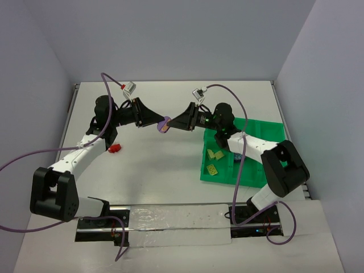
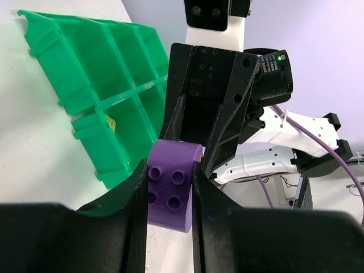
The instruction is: Sort the legos into containers by color
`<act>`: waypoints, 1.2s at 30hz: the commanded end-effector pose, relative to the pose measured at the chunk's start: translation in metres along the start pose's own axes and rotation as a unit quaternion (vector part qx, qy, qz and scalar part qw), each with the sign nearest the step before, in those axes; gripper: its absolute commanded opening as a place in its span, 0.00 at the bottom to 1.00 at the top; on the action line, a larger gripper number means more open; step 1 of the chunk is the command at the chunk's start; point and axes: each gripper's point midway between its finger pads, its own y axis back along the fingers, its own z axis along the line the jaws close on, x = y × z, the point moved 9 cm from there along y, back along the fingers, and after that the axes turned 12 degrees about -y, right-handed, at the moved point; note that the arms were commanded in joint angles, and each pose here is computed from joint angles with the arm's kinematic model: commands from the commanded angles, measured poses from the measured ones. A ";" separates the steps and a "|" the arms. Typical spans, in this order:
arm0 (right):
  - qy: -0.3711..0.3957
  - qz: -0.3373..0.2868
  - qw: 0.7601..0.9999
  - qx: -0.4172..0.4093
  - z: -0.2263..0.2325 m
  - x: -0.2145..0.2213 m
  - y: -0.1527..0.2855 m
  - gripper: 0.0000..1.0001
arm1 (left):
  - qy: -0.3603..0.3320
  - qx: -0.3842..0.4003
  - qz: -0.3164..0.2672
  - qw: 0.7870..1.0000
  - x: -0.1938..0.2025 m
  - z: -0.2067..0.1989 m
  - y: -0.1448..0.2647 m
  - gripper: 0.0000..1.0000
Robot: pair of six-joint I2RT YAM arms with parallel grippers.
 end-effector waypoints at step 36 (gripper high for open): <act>0.055 -0.395 0.673 0.623 0.021 0.035 0.225 0.11 | 0.008 -0.116 -0.084 0.990 -0.024 0.011 0.027 0.00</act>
